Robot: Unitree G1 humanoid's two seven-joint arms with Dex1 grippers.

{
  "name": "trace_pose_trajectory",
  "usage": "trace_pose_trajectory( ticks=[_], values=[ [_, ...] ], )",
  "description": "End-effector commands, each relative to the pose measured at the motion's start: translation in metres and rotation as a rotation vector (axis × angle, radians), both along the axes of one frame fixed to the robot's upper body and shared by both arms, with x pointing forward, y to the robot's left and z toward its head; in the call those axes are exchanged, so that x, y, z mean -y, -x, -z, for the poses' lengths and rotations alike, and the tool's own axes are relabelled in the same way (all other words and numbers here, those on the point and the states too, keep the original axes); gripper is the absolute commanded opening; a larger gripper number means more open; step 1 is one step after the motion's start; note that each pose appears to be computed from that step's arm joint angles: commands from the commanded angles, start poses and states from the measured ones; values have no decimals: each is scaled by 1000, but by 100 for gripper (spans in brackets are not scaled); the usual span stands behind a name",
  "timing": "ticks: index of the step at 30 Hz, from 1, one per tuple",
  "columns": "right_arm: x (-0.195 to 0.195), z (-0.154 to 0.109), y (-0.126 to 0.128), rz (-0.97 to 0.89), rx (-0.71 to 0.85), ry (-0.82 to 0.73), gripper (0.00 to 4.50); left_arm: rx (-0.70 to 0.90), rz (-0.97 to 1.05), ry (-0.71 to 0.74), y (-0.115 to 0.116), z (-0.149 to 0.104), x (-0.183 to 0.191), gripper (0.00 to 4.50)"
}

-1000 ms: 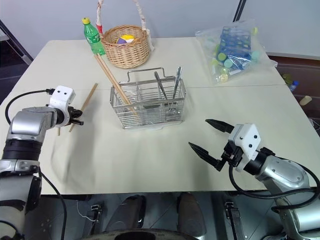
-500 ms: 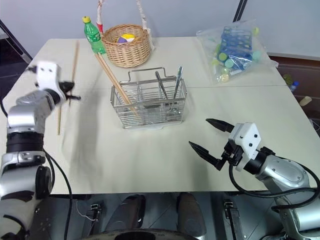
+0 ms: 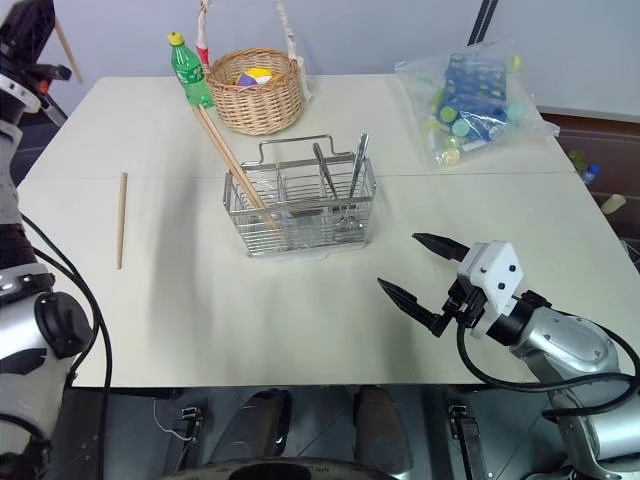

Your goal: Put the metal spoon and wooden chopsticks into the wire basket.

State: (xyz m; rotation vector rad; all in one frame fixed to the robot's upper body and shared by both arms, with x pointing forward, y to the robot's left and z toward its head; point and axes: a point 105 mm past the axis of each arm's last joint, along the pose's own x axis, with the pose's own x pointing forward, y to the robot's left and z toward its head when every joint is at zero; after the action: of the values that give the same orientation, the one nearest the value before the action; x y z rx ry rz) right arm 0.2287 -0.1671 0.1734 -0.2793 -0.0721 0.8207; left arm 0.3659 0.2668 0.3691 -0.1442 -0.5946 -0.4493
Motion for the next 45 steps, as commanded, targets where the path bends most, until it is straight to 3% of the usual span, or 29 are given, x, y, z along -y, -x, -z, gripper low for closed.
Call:
trace_pose_trajectory(
  ticks=[1, 7, 18, 32, 45],
  values=[
    [-4, -10, 5, -13, 42, -13, 450, 46, 209, -12, 16, -8, 33, 5],
    [-5, -10, 3, -12, 41, -12, 450, -25, 475, -51, 18, 16, 83, 5],
    [-7, -10, -2, -8, 47, -11, 450, -104, 617, -65, 7, 59, 123, 5],
    [-6, -8, -7, -3, 52, -13, 450, -171, 655, -125, 19, 104, 155, 5],
    [-7, -10, -9, -8, 57, -16, 450, -189, 616, -145, 25, 114, 149, 5]
  ],
)
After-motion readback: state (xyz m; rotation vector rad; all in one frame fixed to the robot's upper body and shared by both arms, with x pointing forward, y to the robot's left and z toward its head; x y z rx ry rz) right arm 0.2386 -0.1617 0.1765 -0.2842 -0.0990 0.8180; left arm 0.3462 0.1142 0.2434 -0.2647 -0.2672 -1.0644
